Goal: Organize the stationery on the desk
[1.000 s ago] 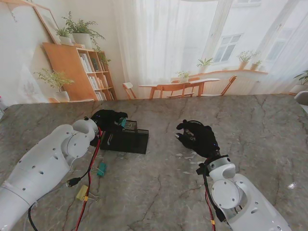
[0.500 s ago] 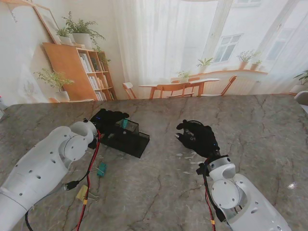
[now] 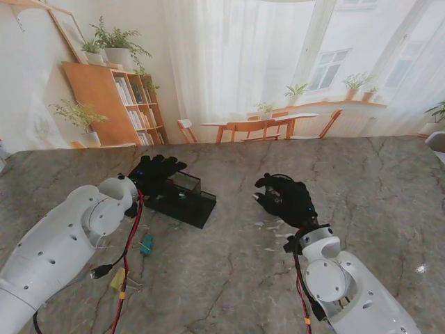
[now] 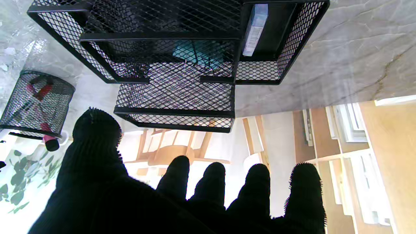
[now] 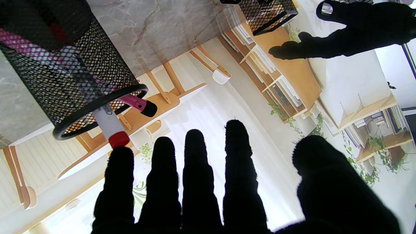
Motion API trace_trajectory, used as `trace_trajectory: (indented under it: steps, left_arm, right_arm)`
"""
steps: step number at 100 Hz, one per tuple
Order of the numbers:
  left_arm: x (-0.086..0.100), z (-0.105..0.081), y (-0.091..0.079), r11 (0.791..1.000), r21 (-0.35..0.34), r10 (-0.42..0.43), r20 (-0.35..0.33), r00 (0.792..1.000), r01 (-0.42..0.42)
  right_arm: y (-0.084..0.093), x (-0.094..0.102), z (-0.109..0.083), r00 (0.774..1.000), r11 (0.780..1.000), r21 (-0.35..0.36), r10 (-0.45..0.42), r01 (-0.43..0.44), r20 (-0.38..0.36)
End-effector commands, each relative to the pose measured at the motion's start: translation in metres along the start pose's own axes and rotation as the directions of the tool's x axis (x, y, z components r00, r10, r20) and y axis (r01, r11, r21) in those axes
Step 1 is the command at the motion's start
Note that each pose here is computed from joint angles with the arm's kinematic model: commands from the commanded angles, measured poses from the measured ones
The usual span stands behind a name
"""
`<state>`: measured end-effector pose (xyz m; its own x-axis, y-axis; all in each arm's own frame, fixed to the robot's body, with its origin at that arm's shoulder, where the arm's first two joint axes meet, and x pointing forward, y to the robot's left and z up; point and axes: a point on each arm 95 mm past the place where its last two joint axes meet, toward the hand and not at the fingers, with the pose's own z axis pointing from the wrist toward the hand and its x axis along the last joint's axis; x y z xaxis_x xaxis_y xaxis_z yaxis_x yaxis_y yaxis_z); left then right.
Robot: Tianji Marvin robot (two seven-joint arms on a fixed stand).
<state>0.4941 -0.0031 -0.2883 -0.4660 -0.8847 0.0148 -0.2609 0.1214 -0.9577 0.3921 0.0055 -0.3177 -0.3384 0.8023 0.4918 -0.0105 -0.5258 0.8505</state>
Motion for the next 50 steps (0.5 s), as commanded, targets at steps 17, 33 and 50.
trace_trajectory:
  steps: [17,33,50]
  left_arm:
    - [0.007,-0.007,-0.010,0.998,0.057,0.006,-0.024,1.000,-0.005]
    - [0.011,-0.016,-0.020,0.994,0.108,0.012,-0.038,0.999,-0.008]
    - [0.016,-0.030,-0.030,0.985,0.169,0.020,-0.048,0.999,-0.012]
  right_arm:
    - [-0.003,0.000,-0.001,1.000,1.000,0.018,0.004,-0.004,0.002]
    - [-0.003,0.000,-0.001,1.000,1.000,0.016,0.004,-0.004,0.001]
    - [-0.003,0.000,-0.001,1.000,1.000,0.012,0.004,-0.004,0.000]
